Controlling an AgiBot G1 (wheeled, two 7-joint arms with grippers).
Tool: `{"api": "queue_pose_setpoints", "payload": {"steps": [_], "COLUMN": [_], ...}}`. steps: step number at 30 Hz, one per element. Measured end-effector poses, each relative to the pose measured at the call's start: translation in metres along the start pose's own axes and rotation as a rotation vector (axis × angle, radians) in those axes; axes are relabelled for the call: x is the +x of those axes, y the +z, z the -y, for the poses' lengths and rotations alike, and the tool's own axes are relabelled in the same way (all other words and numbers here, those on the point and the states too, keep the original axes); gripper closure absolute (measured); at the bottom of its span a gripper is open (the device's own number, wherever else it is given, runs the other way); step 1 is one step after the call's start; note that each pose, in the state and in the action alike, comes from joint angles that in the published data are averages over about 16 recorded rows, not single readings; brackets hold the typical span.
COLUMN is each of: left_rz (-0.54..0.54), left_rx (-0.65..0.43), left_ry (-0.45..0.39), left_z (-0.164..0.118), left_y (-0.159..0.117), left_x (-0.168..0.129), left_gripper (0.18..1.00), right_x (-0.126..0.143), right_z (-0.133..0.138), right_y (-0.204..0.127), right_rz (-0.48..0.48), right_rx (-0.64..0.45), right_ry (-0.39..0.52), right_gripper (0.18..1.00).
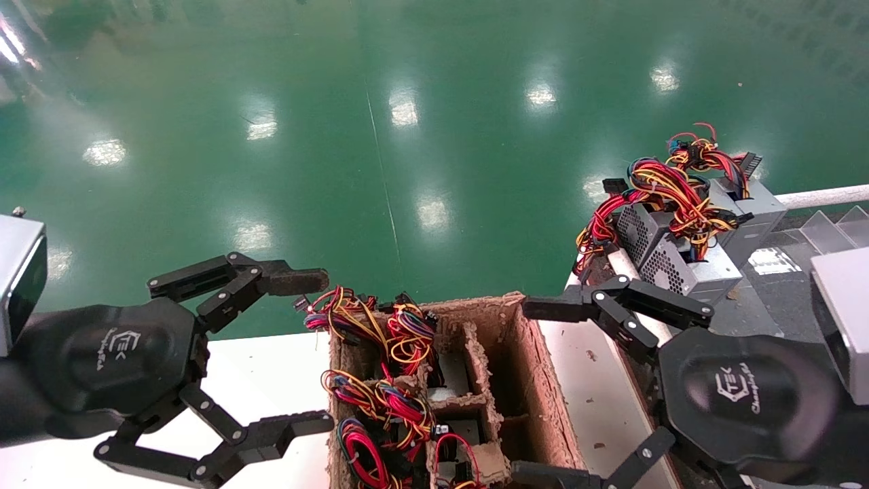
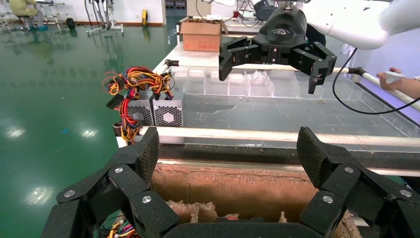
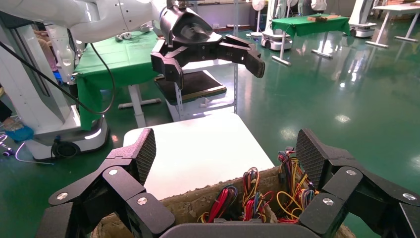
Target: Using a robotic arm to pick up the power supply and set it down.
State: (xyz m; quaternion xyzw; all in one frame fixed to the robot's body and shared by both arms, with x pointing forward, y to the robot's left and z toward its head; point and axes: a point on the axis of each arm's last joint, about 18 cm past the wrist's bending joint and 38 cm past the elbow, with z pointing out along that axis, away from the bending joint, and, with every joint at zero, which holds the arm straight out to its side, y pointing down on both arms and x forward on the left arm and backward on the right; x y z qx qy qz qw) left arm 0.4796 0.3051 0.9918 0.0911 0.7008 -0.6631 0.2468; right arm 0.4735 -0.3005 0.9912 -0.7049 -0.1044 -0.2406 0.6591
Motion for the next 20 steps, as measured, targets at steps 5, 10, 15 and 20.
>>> {"api": "queue_pose_setpoints", "payload": {"steps": [5, 10, 15, 20], "left_rz": [0.000, 0.000, 0.000, 0.000], "left_rx": [0.000, 0.000, 0.000, 0.000], "left_ry": [0.000, 0.000, 0.000, 0.000], "left_z": [0.0000, 0.0000, 0.0000, 0.0000], "left_y": [0.0000, 0.0000, 0.0000, 0.0000], "left_x": [0.0000, 0.0000, 0.0000, 0.0000], "left_gripper": [0.184, 0.184, 0.184, 0.184], "right_x": [-0.0025, -0.0017, -0.0005, 0.0001], "right_z": [0.0003, 0.0003, 0.0003, 0.0001], "right_y": [0.0012, 0.0007, 0.0001, -0.0003], "right_rz": [0.009, 0.006, 0.002, -0.001], "right_rx": [0.003, 0.003, 0.002, 0.001], "right_ry": [0.002, 0.002, 0.001, 0.001], "right_gripper": [0.178, 0.178, 0.178, 0.178]}}
